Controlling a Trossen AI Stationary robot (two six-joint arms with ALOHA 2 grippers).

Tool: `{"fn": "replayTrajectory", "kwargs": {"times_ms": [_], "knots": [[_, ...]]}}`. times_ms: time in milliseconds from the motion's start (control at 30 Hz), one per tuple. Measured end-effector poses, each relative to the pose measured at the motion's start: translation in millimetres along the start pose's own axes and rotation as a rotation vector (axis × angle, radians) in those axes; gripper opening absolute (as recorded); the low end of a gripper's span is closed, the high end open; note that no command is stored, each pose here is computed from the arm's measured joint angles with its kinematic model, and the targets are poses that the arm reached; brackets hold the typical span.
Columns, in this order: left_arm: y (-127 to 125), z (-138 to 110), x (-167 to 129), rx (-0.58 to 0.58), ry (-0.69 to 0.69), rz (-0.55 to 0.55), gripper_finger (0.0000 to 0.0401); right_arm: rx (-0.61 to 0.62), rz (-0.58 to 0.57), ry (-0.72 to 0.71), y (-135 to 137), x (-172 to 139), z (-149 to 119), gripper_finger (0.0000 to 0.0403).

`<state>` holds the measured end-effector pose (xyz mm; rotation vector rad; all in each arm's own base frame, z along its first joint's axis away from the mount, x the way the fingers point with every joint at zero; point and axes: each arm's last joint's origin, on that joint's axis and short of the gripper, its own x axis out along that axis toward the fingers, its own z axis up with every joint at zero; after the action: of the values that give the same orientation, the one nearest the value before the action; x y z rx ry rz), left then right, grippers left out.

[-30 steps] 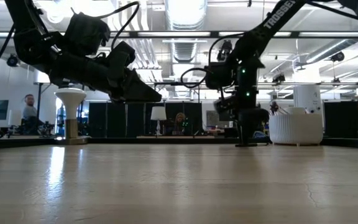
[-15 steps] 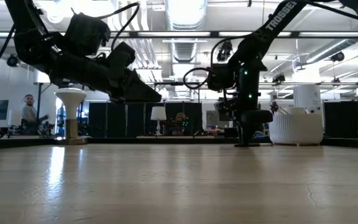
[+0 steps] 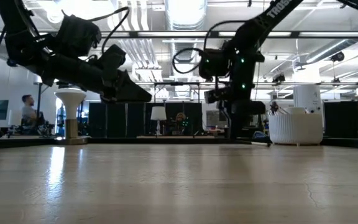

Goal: Put items in baskets/containers
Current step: Put the black eyeshadow brush into the white organizer

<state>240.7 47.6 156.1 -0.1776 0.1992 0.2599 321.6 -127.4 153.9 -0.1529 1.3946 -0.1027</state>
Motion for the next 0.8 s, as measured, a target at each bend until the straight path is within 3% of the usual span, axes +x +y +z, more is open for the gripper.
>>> {"fn": "replayTrajectory", "kwargs": {"times_ms": [433,700,800], "knots": [[2.4,6.7,-24.6,-0.032,-0.081,0.04,0.0061,-0.199,0.039,-0.296,109.5,-31.9,61.8,0.0008],[3.0,5.0,-32.6,-0.048,-0.089,0.037,0.0061,-0.181,0.048,-0.407,126.9,-35.4,70.6,0.0008],[3.3,3.5,-32.7,-0.047,-0.08,0.038,0.0061,-0.169,0.109,-0.493,130.1,-31.9,78.7,0.0008]]}}
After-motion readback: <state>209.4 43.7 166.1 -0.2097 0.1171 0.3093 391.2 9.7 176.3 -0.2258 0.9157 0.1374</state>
